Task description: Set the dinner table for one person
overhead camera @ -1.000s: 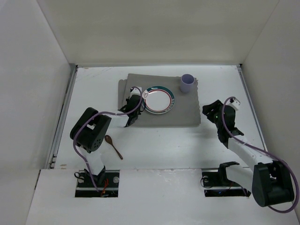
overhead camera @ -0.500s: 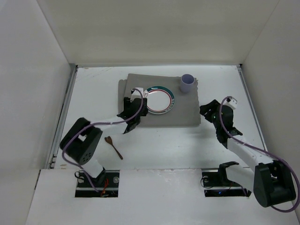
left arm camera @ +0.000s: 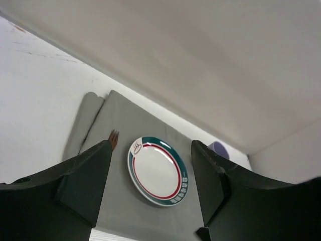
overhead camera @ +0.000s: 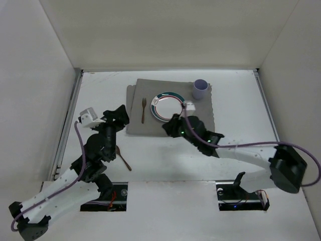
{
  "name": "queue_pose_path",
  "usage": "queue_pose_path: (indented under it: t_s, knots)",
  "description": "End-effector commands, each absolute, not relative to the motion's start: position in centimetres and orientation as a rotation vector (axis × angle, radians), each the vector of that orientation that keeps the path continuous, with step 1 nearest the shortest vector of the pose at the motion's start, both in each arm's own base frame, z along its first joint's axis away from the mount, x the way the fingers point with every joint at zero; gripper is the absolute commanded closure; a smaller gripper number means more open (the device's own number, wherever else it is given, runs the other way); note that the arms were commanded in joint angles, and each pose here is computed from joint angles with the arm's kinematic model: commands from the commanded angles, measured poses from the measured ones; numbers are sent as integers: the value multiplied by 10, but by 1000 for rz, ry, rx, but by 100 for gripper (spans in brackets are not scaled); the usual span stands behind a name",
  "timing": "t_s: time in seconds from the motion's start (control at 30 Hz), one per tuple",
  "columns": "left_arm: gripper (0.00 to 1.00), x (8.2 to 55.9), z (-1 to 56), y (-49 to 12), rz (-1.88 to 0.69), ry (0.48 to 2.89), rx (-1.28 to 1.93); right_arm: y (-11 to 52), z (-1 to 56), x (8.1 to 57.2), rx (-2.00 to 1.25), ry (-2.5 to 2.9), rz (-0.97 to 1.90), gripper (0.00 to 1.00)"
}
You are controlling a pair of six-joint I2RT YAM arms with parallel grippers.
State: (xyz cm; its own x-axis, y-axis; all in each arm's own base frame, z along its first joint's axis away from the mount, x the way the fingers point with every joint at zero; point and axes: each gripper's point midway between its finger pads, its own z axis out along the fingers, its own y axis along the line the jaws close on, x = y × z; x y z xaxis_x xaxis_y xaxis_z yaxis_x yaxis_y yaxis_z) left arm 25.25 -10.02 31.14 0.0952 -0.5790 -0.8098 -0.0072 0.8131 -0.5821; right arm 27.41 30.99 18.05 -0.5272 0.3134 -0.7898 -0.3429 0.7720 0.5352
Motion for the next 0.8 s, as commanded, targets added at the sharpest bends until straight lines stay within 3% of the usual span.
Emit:
queue_pose_path:
  t_s: [0.0,0.2,0.37,0.77]
  knots:
    - [38,241,305,-78,-386,1424,-596,381,182,255,-179,1969,842,69]
    - [37,230,315,-63,-354,1392,-612,489,150,211,-506,1984,825,50]
    - [37,229,309,-58,-320,1388,-599,522,118,187,-635,1999,756,49]
    - [37,229,314,-51,-309,1357,-621,536,65,170,-718,2069,706,50]
